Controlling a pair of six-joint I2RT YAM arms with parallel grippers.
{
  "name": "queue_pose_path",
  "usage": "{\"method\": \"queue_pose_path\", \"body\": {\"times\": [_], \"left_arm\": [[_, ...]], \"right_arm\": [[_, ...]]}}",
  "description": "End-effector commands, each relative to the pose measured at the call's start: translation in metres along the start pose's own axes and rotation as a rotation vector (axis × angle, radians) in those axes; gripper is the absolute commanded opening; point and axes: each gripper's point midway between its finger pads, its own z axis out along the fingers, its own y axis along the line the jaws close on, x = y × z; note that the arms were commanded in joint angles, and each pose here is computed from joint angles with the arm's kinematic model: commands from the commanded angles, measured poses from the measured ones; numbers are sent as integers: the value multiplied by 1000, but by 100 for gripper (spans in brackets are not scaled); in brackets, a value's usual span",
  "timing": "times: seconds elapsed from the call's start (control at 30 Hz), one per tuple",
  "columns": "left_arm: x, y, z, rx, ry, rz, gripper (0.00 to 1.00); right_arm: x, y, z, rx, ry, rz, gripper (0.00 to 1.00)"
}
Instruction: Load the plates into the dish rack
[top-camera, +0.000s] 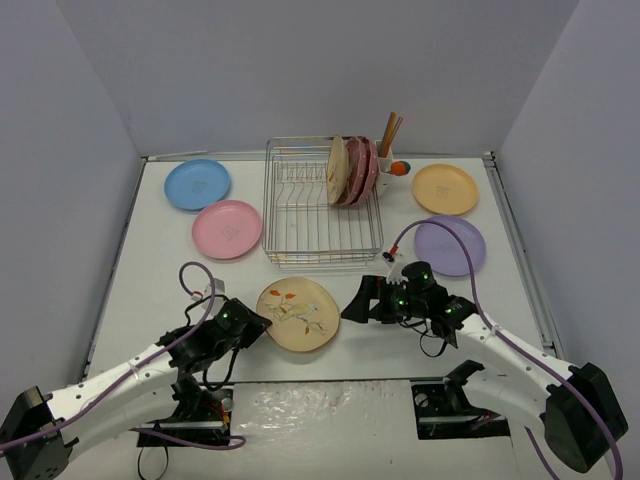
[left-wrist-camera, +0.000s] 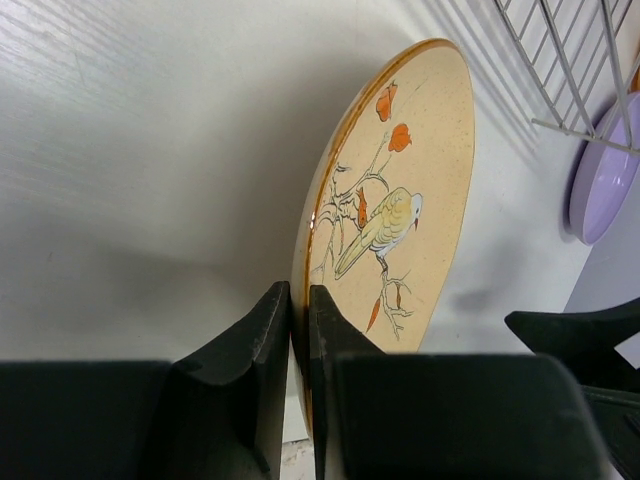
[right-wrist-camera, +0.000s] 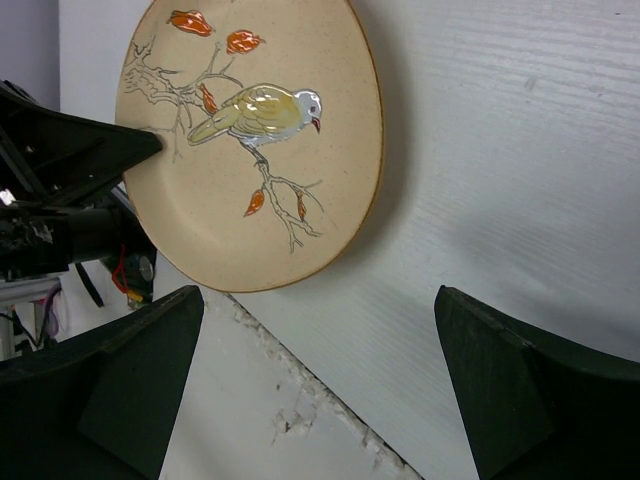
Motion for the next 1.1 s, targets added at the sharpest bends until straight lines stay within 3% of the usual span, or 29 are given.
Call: {"method": "queue_pose_path", "body": {"times": [0.0,0.33,0.6,1.07], "left_arm": [[-18,-113,-42,341,8,-49,0],[-22,-150,-73,447,38,-1,0],[-24,-170,-92,528,43,44,0],[-27,-197,-110,649,37,73,0]], "right_arm": [[-28,38,-4,-140,-92,-32,98],[-47,35,-9,-78,-144,-58,98],[-56,59,-14,-161,-123,-129,97],[-57,66,-12,-196,-89,-152,82]]}}
